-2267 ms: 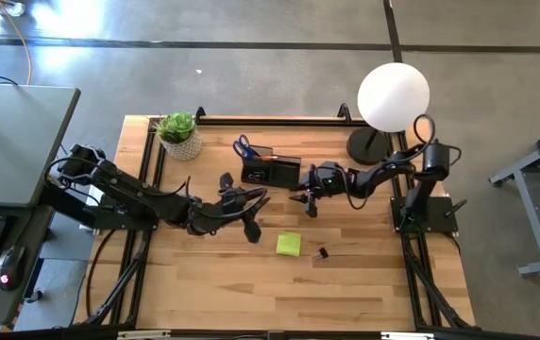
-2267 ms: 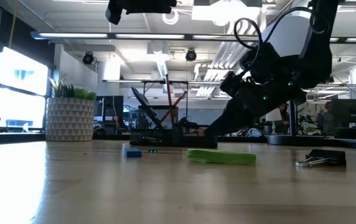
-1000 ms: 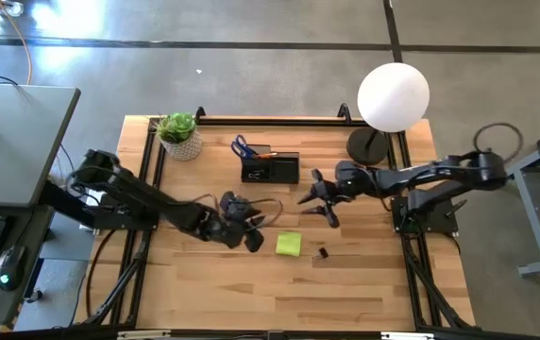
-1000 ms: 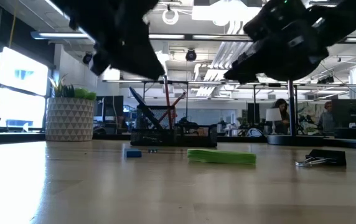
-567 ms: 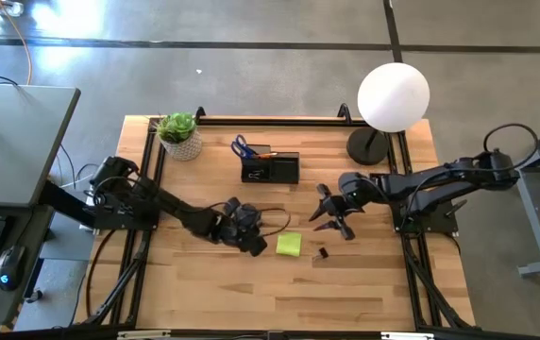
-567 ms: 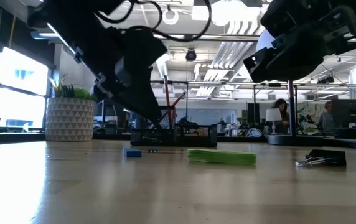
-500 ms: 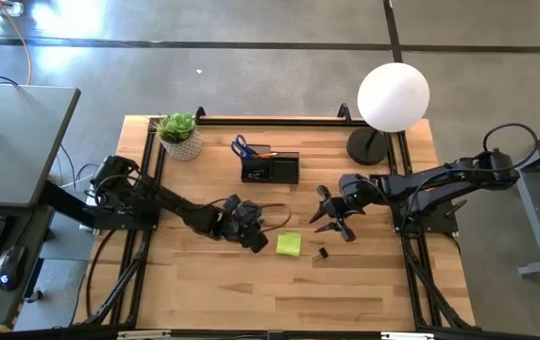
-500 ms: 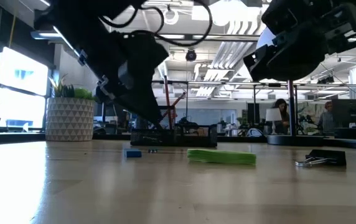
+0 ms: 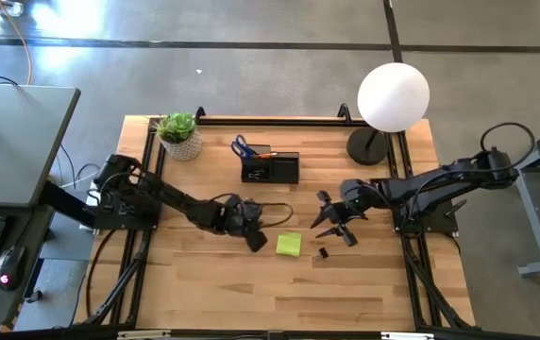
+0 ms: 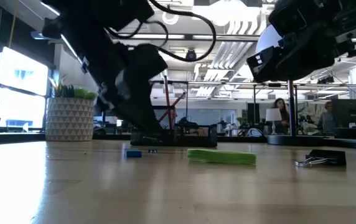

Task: Pick and place office supplies into organizer
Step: Put the blue binder clip into the black desk organizer

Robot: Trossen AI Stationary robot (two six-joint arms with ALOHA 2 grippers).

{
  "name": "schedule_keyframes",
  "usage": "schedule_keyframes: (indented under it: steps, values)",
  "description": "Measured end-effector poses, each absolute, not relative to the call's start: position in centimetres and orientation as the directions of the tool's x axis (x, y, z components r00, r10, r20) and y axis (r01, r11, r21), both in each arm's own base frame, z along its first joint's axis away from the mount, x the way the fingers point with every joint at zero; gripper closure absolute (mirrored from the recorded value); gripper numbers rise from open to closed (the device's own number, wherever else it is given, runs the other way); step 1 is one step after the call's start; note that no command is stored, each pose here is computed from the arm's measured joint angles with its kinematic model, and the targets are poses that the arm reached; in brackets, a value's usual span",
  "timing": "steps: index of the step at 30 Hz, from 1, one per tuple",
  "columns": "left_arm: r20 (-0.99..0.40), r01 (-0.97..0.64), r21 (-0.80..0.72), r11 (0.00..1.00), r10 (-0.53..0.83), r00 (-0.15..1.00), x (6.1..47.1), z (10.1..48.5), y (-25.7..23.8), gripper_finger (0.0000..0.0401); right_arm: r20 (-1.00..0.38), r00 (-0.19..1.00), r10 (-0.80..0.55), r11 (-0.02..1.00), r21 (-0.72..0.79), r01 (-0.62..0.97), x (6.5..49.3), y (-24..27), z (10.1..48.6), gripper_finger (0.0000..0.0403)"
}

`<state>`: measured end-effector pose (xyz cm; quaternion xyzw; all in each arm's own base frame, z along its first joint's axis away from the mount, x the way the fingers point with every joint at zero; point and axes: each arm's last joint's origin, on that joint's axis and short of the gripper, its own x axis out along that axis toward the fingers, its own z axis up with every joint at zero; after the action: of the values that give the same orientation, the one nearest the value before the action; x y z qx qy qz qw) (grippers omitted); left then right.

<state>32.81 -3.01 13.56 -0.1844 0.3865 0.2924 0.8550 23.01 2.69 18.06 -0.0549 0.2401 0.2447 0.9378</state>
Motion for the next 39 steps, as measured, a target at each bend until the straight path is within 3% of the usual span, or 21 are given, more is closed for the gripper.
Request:
schedule_keyframes:
  steps: [4, 9, 23, 27, 32, 39]
  values:
    - [-0.798, -0.633, -0.033, 0.773, 0.361, 0.483, 32.8, 11.9, -2.8, 0.0316, -0.444, 0.784, 0.435, 0.880, 0.025, -0.474, 22.3, 2.6, 16.8, 0.0263]
    - [-0.784, -0.631, -0.051, 0.774, 0.360, 0.506, 33.5, 11.0, -3.0, 0.0316, -0.423, 0.811, 0.403, 0.899, 0.019, -0.437, 21.6, 2.4, 15.9, 0.0263]
    - [-0.783, -0.638, -0.048, 0.768, 0.368, 0.502, 33.5, 10.8, -2.9, 0.0316, -0.414, 0.823, 0.390, 0.906, 0.010, -0.424, 21.6, 2.3, 15.9, 0.0263]
    - [-0.778, -0.654, -0.043, 0.755, 0.386, 0.497, 33.5, 10.8, -2.9, 0.0336, -0.412, 0.824, 0.389, 0.906, 0.008, -0.424, 21.6, 2.3, 15.9, 0.0263]
    - [-0.775, -0.650, -0.025, 0.759, 0.396, 0.493, 33.5, 10.8, -2.9, 0.0390, -0.415, 0.831, 0.370, 0.913, -0.002, -0.407, 21.7, 2.2, 15.9, 0.0263]
    - [-0.771, -0.652, -0.017, 0.758, 0.405, 0.491, 33.4, 10.8, -2.8, 0.0386, -0.420, 0.841, 0.340, 0.924, -0.015, -0.381, 21.7, 2.1, 15.9, 0.0263]
